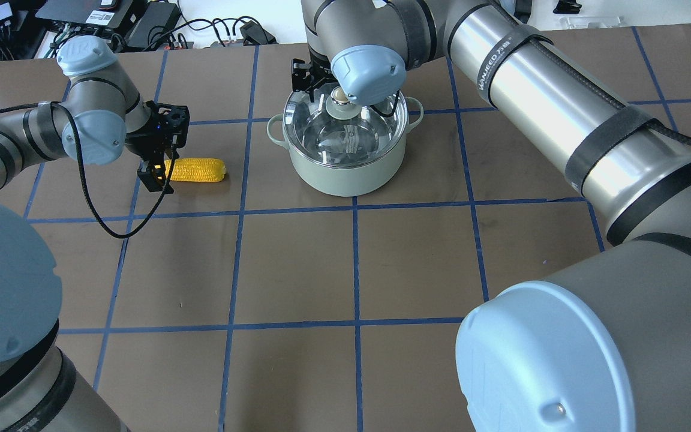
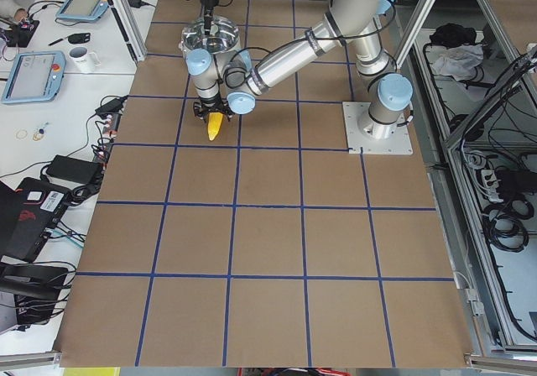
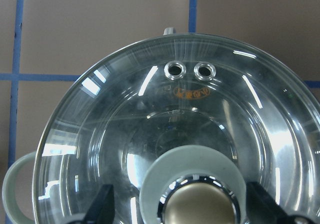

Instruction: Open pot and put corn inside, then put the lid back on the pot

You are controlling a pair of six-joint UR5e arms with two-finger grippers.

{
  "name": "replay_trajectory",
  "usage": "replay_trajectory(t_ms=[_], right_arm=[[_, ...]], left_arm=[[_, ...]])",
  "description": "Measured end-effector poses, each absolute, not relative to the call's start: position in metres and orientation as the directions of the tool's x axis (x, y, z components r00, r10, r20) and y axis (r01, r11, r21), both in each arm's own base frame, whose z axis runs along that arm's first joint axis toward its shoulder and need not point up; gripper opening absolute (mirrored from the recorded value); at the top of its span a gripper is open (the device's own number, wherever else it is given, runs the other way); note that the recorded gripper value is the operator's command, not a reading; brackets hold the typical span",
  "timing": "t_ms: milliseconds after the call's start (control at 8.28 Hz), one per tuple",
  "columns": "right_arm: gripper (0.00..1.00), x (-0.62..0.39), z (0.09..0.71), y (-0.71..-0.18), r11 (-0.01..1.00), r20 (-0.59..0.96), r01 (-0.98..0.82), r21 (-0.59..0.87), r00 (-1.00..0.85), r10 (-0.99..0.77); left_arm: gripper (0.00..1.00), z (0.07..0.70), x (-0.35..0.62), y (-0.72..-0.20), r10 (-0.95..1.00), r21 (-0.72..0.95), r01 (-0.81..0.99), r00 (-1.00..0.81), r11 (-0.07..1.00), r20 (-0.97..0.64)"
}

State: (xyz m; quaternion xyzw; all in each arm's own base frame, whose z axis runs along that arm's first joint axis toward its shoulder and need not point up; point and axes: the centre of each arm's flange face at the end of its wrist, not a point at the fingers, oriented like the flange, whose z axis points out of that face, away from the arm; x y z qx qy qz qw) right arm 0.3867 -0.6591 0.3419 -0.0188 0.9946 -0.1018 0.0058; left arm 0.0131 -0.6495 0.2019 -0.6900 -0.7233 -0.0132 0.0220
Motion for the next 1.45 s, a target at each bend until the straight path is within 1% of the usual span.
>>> replay_trajectory(t_ms=[121, 242, 483, 725, 846, 966, 1087, 1208, 1450], right_arm=[[0.42, 0.386, 0.34, -0.658, 0.979, -0.005, -0.04, -0.2, -0.999, -0.041], [0.37, 0.385, 0.34, -0.658, 0.979, -0.003, -0.04, -0.199, -0.999, -0.042], [0.33, 0.384, 0.341, -0.657, 0.979, 0.001, -0.039, -0.2, -0.999, -0.039], [0.33, 0.383, 0.344, -0.656, 0.978, 0.004, -0.038, -0.204, -0.999, -0.038], [0.33, 0.382, 0.351, -0.654, 0.976, 0.007, -0.038, -0.215, -0.999, -0.037], [0.33, 0.381, 0.359, -0.653, 0.974, 0.007, -0.038, -0.226, -0.999, -0.037], [0.32, 0.38, 0.369, -0.651, 0.97, 0.004, -0.037, -0.239, -0.999, -0.037], [0.3, 0.377, 0.38, -0.648, 0.968, 0.002, -0.036, -0.249, -0.999, -0.037], [0.3, 0.357, 0.405, -0.64, 0.971, 0.001, -0.022, -0.238, -1.0, -0.022]], left_arm=[[1.0, 0.204, 0.013, -0.652, 0.999, -0.01, 0.999, -0.041, 0.041, 0.023], [1.0, 0.205, 0.011, -0.654, 0.999, -0.017, 0.999, -0.036, 0.036, 0.006], [1.0, 0.203, 0.008, -0.656, 0.999, -0.04, 0.999, -0.034, 0.034, -0.001], [1.0, 0.198, 0.006, -0.655, 0.999, -0.058, 0.998, -0.036, 0.037, 0.012], [0.98, 0.193, 0.005, -0.655, 0.999, -0.063, 0.997, -0.037, 0.038, 0.021], [0.45, 0.188, 0.004, -0.655, 0.999, -0.065, 0.997, -0.035, 0.037, 0.028], [0.0, 0.186, 0.004, -0.655, 0.999, -0.066, 0.997, -0.033, 0.035, 0.032], [0.0, 0.186, 0.002, -0.655, 0.999, -0.061, 0.998, -0.029, 0.03, 0.029], [0.0, 0.191, 0.0, -0.655, 0.999, -0.052, 0.998, -0.025, 0.026, 0.024]])
